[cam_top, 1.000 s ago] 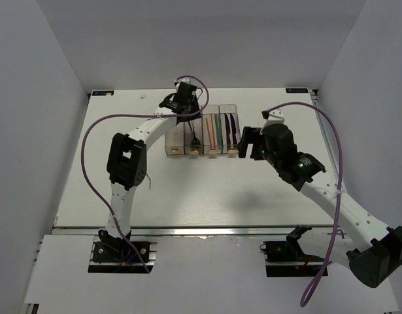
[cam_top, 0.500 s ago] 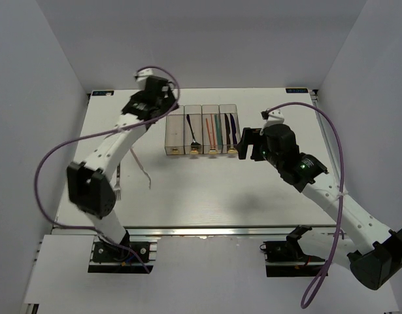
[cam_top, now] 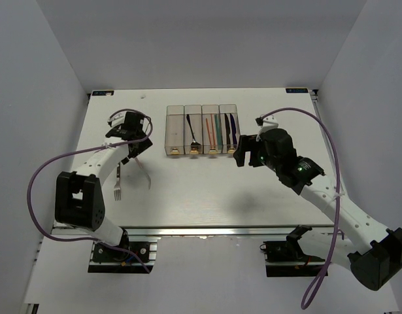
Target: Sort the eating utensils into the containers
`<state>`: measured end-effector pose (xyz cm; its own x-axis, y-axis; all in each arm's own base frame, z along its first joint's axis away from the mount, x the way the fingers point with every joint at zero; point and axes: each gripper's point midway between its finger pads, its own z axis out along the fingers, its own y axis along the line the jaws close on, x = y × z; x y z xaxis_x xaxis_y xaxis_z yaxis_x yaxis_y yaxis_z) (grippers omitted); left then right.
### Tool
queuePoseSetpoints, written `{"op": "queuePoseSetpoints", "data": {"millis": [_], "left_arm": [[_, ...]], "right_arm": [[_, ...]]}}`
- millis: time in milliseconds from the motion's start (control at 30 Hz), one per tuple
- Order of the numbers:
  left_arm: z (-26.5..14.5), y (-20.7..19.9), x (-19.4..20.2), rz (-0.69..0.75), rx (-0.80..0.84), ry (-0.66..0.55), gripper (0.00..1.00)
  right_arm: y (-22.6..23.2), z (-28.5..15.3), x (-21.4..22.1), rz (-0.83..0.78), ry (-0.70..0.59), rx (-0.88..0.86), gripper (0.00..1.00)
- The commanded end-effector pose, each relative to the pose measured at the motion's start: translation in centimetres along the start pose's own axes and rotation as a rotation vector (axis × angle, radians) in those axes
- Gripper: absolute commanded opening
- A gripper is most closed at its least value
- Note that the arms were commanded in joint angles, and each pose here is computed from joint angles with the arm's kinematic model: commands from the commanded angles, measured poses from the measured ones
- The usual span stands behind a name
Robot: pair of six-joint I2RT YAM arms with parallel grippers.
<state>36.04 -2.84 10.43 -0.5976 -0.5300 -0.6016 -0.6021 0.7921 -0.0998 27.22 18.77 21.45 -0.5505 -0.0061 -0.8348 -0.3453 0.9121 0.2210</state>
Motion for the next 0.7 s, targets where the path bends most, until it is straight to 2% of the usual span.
{"op": "queuePoseSetpoints", "data": {"millis": [0,100,133,167,267,367,433,667], "left_arm": [[-0.3,-1.1,-0.5,-0.059,0.052,-0.015,0.90],[0.8,-0.5,0.7,-0.061,0.024,0.000,0.85],[1.3,-0.5,0.9,-0.057,0.023,0.001,0.82],[1.6,-0.5,1.3,-0.054,0.023,0.011,0.75],[3.0,-1.1,2.4,-0.035,0.043,0.057,0.70],[4.1,-1.2,2.7,-0.032,0.030,0.071,0.69],[4.4,-1.2,2.8,-0.032,0.026,0.076,0.63],[4.4,-0.6,3.2,-0.037,0.009,0.080,0.61]], "right_arm": [[0.3,-0.2,-0.6,-0.014,-0.034,-0.028,0.89],[0.2,-0.1,-0.3,-0.013,-0.030,-0.024,0.89],[0.2,-0.2,-0.3,-0.014,-0.031,-0.028,0.89],[0.2,-0.1,-0.3,-0.014,-0.030,-0.027,0.89],[0.1,-0.2,-0.2,-0.017,-0.028,-0.022,0.89],[-0.1,-0.2,-0.3,-0.020,-0.030,-0.011,0.89],[-0.1,-0.1,-0.4,-0.021,-0.029,-0.009,0.89],[-0.1,0.3,0.0,-0.022,-0.012,-0.006,0.89]]}}
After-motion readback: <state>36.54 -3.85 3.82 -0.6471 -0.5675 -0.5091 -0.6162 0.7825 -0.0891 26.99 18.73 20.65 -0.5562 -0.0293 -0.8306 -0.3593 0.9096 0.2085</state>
